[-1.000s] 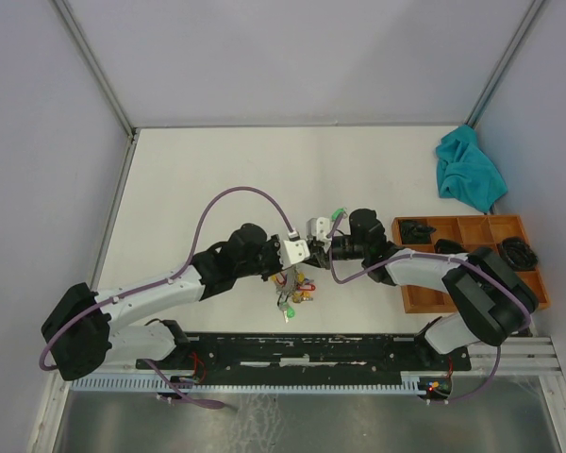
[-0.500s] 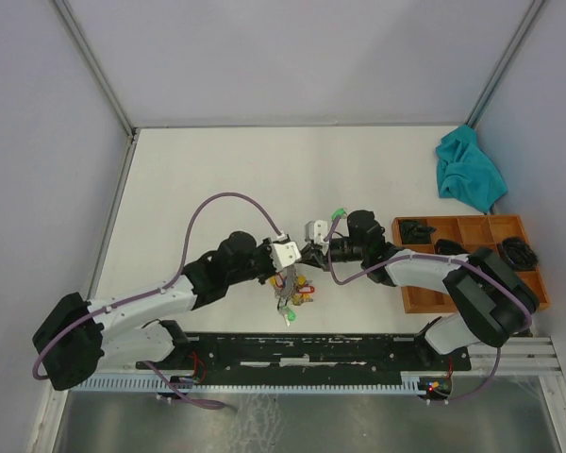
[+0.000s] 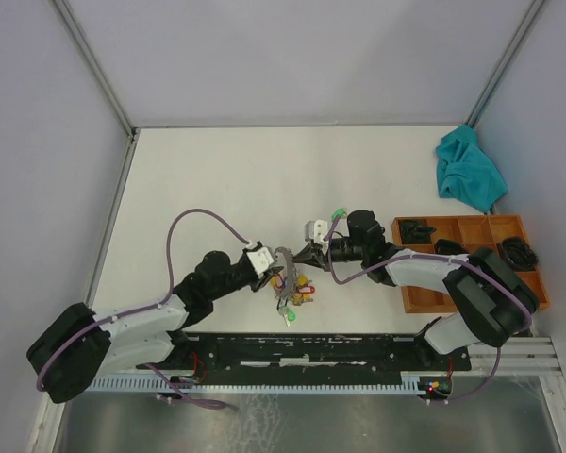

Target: Put the keys on the keyring

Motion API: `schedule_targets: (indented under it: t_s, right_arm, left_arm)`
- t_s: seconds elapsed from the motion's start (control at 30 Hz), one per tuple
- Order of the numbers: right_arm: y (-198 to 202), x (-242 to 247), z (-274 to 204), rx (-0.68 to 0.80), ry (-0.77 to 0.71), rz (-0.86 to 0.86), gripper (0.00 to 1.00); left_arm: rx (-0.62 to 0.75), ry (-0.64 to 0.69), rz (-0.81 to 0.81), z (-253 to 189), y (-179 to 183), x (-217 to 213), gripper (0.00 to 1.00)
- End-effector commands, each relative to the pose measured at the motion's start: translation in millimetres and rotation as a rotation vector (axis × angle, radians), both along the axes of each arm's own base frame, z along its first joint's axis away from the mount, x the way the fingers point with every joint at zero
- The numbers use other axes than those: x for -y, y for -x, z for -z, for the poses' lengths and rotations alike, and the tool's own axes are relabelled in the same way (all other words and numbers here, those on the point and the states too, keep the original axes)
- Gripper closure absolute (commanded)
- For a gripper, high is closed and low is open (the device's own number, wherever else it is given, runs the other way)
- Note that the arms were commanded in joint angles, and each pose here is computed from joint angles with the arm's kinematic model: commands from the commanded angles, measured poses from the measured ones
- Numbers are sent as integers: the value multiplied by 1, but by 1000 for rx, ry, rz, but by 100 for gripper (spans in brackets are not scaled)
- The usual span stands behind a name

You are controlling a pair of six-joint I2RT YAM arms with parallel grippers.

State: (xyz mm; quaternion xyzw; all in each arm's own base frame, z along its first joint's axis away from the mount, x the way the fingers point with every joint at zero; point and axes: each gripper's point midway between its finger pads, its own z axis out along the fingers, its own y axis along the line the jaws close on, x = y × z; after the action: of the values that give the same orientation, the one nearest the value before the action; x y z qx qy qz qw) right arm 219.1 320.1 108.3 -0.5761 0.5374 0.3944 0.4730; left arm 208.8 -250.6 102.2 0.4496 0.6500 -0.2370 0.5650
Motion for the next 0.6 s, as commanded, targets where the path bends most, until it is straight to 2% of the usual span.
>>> schedule_targets:
  t_s: [0.0,0.57]
  right_arm:
    - [-3,-4,-24,65,-49,-18,99]
    - [0,-5,-27,56,-43,-40,99]
  left_arm:
    - [64,191,66,-41,-4,18,59]
    - [11,255,228,-23,2,25,63]
